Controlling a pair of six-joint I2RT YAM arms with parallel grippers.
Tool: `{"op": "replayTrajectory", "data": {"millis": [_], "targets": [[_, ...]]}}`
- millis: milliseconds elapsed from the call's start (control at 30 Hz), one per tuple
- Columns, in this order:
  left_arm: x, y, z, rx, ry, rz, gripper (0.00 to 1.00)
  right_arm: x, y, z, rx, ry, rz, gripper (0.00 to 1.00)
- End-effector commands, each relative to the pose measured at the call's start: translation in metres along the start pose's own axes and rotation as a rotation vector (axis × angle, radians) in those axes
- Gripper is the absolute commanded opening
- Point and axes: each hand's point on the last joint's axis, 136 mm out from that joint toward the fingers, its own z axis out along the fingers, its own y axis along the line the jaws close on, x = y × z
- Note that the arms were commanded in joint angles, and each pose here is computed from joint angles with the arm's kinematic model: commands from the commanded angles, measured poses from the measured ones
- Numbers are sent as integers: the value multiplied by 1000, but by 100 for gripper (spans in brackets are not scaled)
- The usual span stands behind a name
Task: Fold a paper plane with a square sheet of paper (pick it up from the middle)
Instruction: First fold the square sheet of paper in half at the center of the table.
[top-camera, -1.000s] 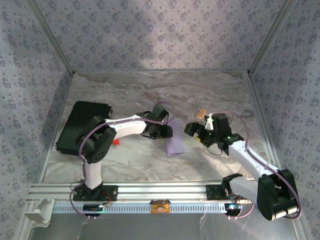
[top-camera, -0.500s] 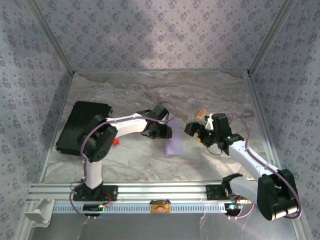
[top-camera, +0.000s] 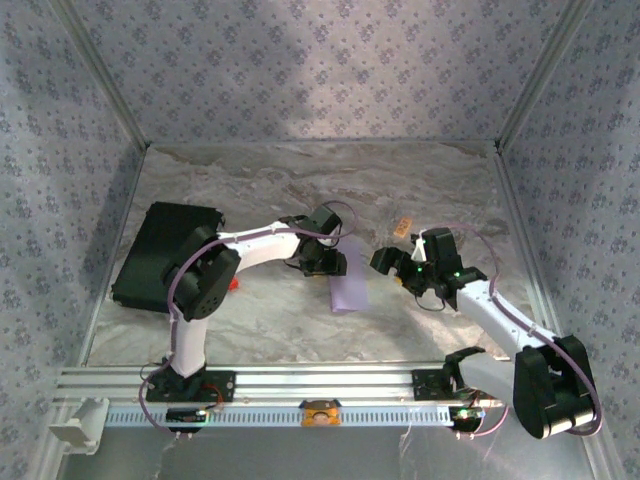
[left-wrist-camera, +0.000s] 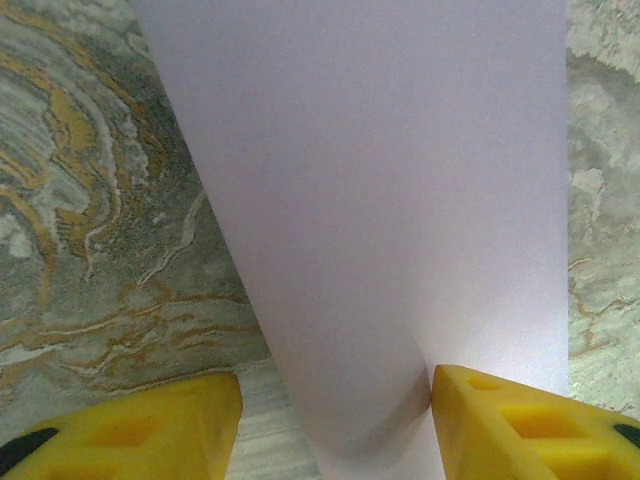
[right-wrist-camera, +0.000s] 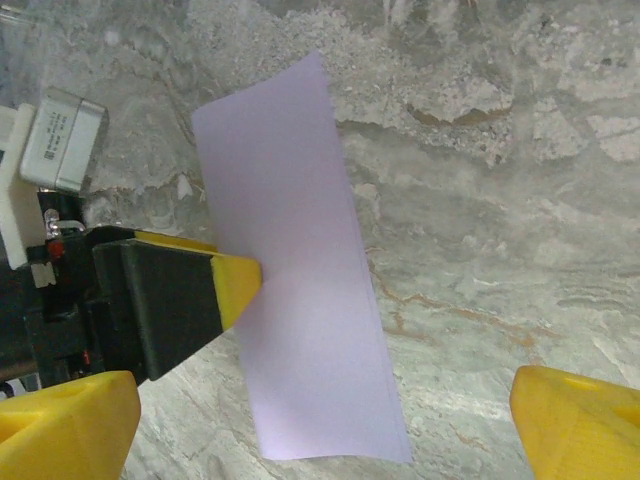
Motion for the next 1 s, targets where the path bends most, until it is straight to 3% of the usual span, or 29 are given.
{"op": "replayTrajectory", "data": {"millis": [0, 267, 533, 967], "targets": [[10, 20, 25, -76, 48, 14, 55, 0, -10, -1, 47, 3, -1, 97], [10, 24, 28, -102, 53, 16, 55, -1, -19, -3, 77, 2, 14, 97], [9, 23, 26, -99, 45, 21, 54, -10, -59, -23, 187, -48, 143, 94], [5, 21, 27, -98, 40, 28, 54, -17, -61, -19, 57, -13, 219, 89]]}}
